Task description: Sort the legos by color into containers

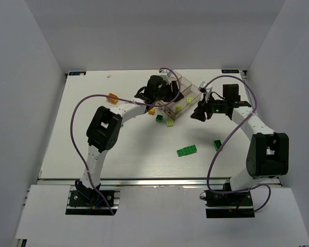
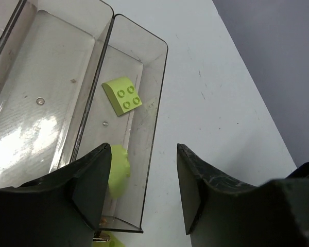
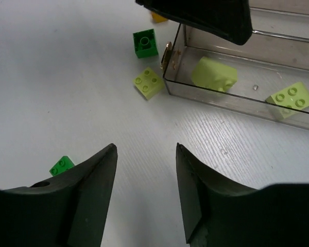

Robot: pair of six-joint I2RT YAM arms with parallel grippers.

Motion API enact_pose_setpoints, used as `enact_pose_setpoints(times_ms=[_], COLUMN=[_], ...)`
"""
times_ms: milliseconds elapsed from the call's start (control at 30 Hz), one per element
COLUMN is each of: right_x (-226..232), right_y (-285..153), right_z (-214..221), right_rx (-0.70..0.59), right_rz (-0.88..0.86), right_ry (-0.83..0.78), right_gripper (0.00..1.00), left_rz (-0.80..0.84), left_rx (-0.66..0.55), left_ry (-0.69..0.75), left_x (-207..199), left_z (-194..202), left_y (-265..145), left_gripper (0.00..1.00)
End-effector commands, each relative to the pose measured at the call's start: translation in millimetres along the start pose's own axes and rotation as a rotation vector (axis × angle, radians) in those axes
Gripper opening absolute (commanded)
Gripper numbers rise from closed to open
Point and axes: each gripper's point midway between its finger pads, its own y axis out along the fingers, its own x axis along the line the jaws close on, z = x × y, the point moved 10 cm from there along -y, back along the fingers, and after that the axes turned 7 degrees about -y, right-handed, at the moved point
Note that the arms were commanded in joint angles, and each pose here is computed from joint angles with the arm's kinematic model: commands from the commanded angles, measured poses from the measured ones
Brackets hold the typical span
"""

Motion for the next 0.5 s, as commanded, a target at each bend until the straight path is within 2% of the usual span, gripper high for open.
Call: enact_pose_setpoints(times_ms=[0, 67, 133, 167, 200, 233, 300, 333, 400, 433, 467], right_x=[2.9, 5.4, 11.2, 14.6, 22.7, 23.0, 29.2, 36.6, 35.9, 43.4, 43.6], right_y=[-8.9, -9.4, -9.3, -9.5, -10.1, -7.1, 2.1, 11.1, 24.7, 33.3, 41.4], right_z=[-18.7, -21.9, -23.3, -22.7, -17.7, -18.0, -15.1, -14.3, -18.6, -20.0, -19.2], right_rx=[-0.060, -0.086, -0.137, -0.161, -0.172, -0.228, -0.235, -0.201, -0.165, -0.141, -0.119], right_rz=[-0.055, -0.091, -0.165, -0.194, -0.242, -0.268, -0.316, -0.365, -0.426, -0.476, -0.494], right_ry=[-0.129, -0.180, -0.306, -0.362, -0.389, -0.574, -0.685, -0.761, -0.813, -0.828, -0.821], right_gripper=[0.56, 0.58, 0.84, 0.89, 0.89, 0.89, 0.89, 0.89, 0.89, 0.89, 0.90], left_rz=[0.001, -0.014, -0.047, -0.060, -0.077, -0.112, -0.148, -0.196, -0.242, -0.278, -0.383], left_rx=[-0.041, -0.058, -0.083, -0.090, -0.100, -0.081, -0.108, -0.070, -0.129, -0.128, -0.131], left_ry=[0.046, 0.062, 0.095, 0.119, 0.123, 0.119, 0.120, 0.104, 0.087, 0.072, 0.051], left_x=[-13.6, -18.5, -24.9, -26.9, -26.4, -19.6, -22.6, -9.7, -12.5, -8.9, 6.9], left_z=[-18.3, -25.5, -36.6, -39.8, -44.3, -38.4, -49.2, -34.2, -45.1, -41.2, -26.2], left_y=[-7.8, -14.5, -28.1, -34.4, -42.3, -51.0, -82.3, -93.7, -131.7, -145.2, -158.6], left_gripper=[0.63, 0.62, 0.51, 0.44, 0.37, 0.25, 0.22, 0.23, 0.34, 0.42, 0.59])
